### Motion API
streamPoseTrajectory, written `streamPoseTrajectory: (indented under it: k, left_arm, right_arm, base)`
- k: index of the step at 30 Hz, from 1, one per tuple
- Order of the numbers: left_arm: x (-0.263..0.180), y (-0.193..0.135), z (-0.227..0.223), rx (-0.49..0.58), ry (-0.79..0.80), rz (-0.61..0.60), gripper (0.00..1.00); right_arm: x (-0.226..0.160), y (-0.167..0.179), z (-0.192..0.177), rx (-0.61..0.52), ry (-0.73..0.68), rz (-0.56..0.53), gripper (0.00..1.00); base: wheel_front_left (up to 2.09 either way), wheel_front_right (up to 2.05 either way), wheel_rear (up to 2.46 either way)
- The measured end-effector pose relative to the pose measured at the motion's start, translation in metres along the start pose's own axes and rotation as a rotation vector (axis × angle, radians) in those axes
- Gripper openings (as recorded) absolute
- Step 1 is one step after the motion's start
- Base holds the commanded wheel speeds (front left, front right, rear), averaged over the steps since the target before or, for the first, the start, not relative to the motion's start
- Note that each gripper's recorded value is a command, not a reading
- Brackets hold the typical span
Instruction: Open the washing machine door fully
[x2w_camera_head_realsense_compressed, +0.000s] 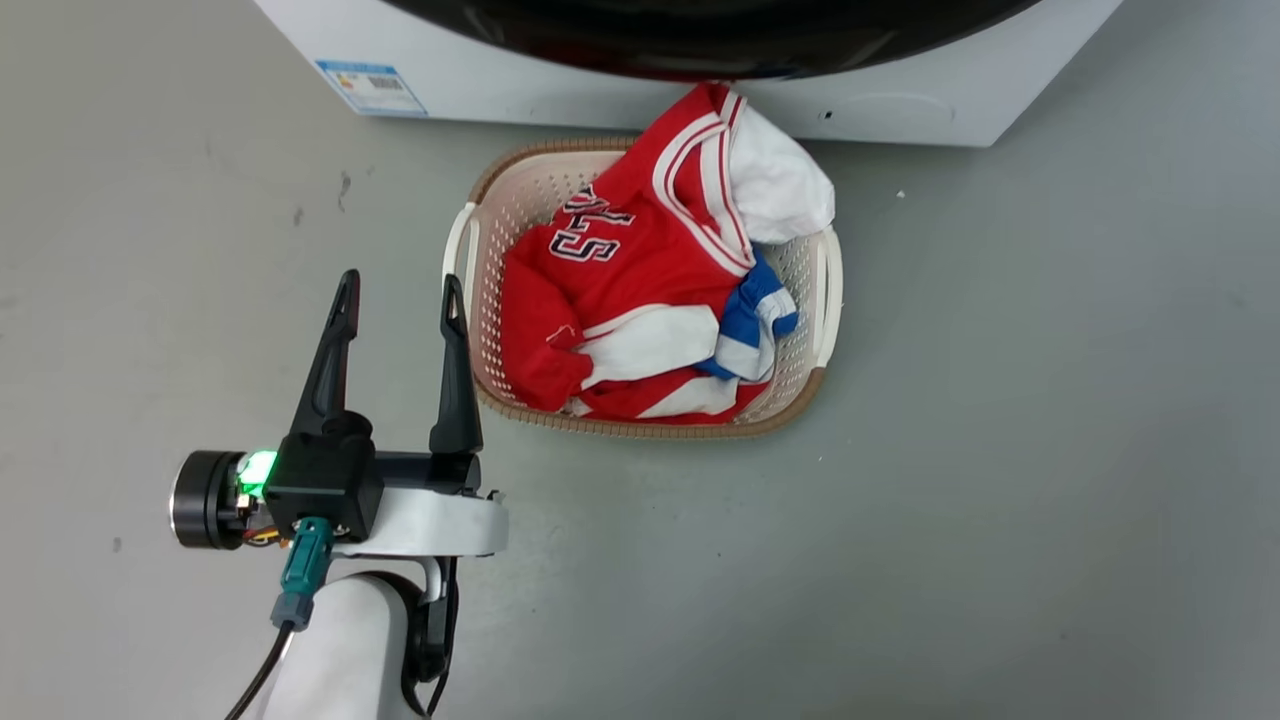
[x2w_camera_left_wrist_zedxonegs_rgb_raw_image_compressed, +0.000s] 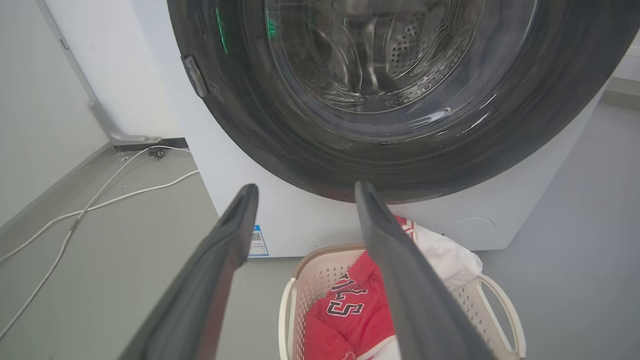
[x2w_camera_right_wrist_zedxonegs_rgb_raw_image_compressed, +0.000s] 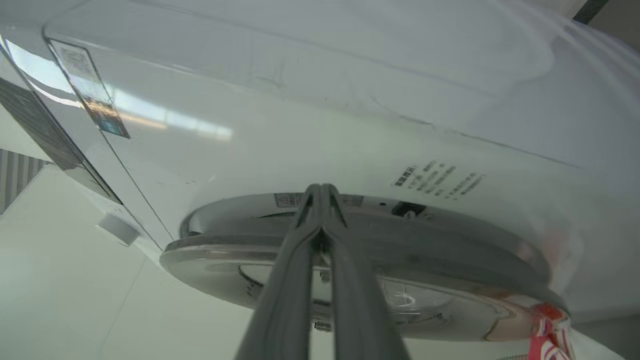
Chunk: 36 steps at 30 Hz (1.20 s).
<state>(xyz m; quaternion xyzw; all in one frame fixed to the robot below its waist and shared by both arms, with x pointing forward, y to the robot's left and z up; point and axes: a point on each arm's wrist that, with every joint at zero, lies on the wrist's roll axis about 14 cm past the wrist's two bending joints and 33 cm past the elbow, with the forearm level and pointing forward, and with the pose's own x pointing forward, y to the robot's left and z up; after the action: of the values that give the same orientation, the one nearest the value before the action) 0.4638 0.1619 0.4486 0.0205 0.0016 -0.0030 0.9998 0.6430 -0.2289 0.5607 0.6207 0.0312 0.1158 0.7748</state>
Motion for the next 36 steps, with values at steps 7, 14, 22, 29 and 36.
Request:
streamPoseTrajectory:
  k: [7,14,22,29,36]
  left_arm:
    - [0.007,0.003,-0.014,0.001,0.024,0.014,1.00]
    - [0.011,0.003,-0.025,-0.001,0.044,0.016,1.00]
    - [0.017,0.004,-0.031,-0.003,0.053,0.021,1.00]
    - [0.017,0.006,-0.024,-0.001,0.039,0.027,1.00]
    - [0.012,0.006,-0.011,0.002,0.014,0.024,1.00]
  right_arm:
    - [0.033,-0.021,-0.035,-0.108,0.177,-0.059,0.00]
    - [0.054,-0.035,-0.059,-0.177,0.282,-0.098,0.00]
    - [0.062,-0.061,-0.081,-0.232,0.378,-0.163,0.00]
    - [0.050,-0.058,-0.090,-0.238,0.433,-0.167,0.00]
    - [0.021,-0.049,-0.101,-0.238,0.509,-0.169,0.00]
  base:
    - [0.00,0.00,0.00]
    - [0.00,0.00,0.00]
    - [0.00,0.00,0.00]
    - [0.00,0.00,0.00]
    - [0.00,0.00,0.00]
